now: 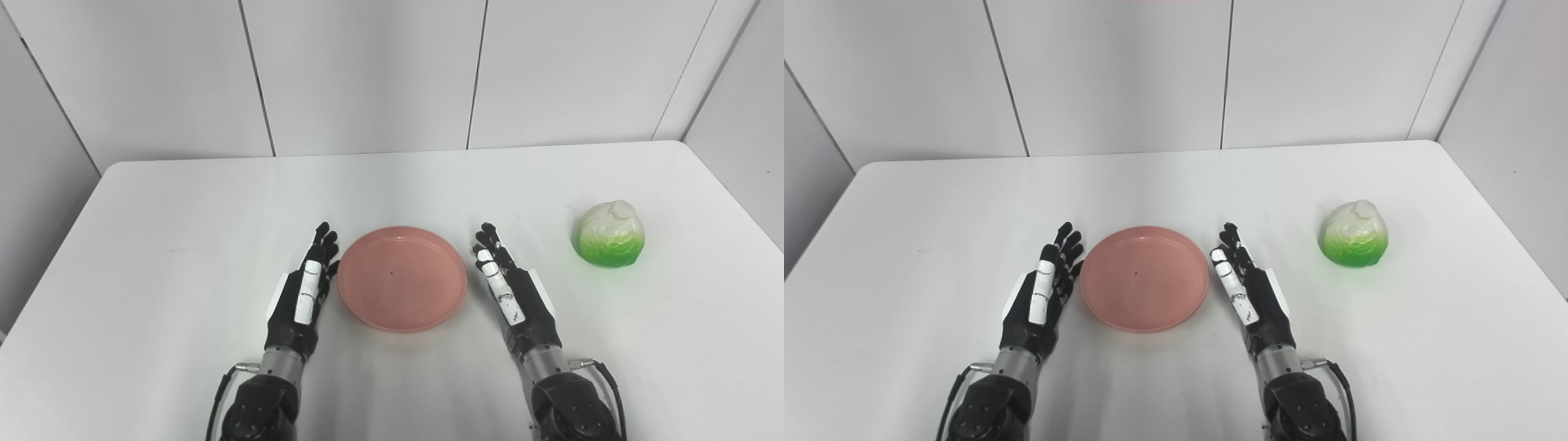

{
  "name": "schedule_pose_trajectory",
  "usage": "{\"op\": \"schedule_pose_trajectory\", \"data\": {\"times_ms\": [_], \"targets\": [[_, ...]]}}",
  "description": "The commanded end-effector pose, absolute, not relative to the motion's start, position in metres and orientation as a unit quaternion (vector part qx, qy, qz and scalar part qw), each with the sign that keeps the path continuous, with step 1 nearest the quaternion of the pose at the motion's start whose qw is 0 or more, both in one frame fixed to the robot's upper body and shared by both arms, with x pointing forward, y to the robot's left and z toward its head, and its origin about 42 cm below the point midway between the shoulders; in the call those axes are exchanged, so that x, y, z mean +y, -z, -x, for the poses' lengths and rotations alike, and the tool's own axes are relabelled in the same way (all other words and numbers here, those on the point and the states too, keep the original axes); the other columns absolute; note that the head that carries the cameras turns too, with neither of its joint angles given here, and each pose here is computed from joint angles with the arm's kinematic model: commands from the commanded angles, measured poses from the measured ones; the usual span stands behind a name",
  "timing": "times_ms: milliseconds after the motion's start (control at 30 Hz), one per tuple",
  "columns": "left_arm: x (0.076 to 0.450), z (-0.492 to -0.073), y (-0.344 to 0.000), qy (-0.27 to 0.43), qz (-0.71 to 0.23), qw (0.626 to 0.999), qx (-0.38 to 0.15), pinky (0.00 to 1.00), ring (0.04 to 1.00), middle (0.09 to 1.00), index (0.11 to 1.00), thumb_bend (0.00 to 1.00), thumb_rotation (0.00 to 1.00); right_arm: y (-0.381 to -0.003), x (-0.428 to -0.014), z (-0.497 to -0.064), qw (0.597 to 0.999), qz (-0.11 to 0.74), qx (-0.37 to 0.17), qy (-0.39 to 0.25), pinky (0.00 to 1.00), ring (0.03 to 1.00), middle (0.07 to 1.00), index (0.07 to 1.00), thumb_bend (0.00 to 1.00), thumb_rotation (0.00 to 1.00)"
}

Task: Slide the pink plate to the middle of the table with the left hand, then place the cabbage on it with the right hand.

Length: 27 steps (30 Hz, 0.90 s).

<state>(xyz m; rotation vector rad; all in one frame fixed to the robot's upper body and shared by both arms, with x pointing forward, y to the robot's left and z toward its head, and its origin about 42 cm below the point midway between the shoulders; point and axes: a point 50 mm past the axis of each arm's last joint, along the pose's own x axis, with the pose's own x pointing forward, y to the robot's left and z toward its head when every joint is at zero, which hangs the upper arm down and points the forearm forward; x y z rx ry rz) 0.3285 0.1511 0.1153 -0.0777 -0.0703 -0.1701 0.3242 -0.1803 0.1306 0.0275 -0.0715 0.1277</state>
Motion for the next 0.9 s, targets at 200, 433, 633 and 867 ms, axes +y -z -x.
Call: {"op": "schedule_pose_trajectory", "data": {"times_ms": [200,433,633,867], "targets": [[0.141,-0.336,-0.116,0.035,0.018,0.997,-0.066,1.00,1.000,1.000,1.000,0.64,1.00,-0.159,-0.191,-0.344,0.993,0.017,-0.111,-0.042,0.97,0.954,0.964,0.977,0.63,0.87],[0.141,-0.346,-0.106,0.037,0.039,0.997,-0.055,1.00,1.000,1.000,1.000,0.70,1.00,-0.190,-0.211,-0.363,0.984,0.067,-0.164,-0.021,0.99,0.968,0.963,0.983,0.71,0.88],[0.144,-0.349,-0.103,0.021,0.042,0.998,-0.052,1.00,1.000,1.000,1.000,0.66,1.00,-0.222,-0.231,-0.369,0.964,0.204,-0.171,-0.017,0.96,0.957,0.953,0.968,0.64,0.93],[0.156,-0.348,-0.101,0.025,0.036,0.998,-0.037,1.00,1.000,1.000,1.000,0.67,1.00,-0.253,-0.244,-0.378,0.942,0.288,-0.173,0.017,0.89,0.938,0.944,0.947,0.65,0.67]]}}
